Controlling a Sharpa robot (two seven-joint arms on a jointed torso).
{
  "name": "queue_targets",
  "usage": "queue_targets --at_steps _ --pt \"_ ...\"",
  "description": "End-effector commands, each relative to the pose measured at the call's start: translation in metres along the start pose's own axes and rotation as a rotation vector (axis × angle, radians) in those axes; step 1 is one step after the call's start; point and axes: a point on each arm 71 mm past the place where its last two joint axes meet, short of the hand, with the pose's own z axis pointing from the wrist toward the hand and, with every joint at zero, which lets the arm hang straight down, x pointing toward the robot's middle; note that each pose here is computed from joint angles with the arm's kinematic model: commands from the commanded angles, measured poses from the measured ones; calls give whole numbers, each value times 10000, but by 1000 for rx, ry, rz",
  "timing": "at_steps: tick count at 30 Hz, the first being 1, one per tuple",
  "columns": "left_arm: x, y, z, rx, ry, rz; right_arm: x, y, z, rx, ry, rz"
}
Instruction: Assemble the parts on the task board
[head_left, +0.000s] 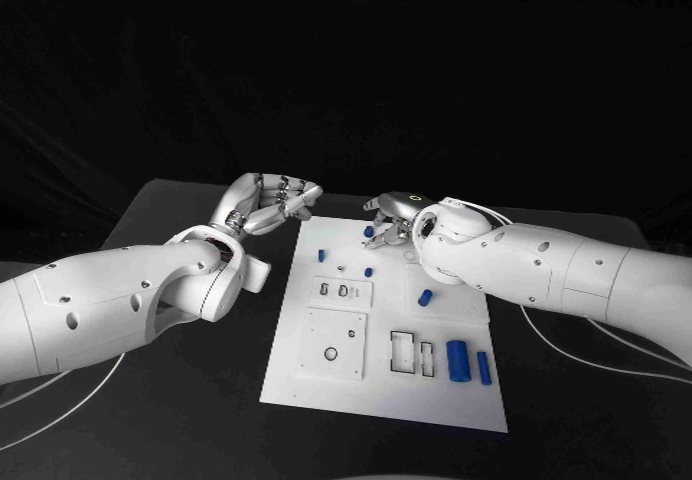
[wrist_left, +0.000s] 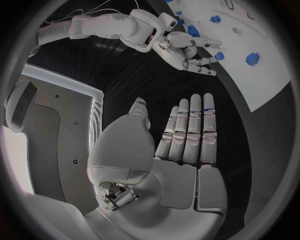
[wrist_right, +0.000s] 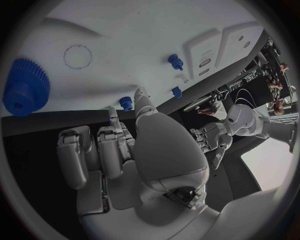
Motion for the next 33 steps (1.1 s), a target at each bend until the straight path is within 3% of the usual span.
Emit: queue_targets --at_steps 1,10,18,25,33 --pt "7 -17 25 16 0 1 -47 -30 -41 -2 -63 70" --pt "-2 19 87 18 -8 13 -308 -268 -422 -15 -202 318" --pt "6 45 127 17 -8 15 -545 -574 -826 27 -249 454" --pt "25 59 149 18 -4 15 -575 -785 -997 66 -204 478" --pt "26 67 154 16 -4 15 -518 -936 -1017 101 -121 456"
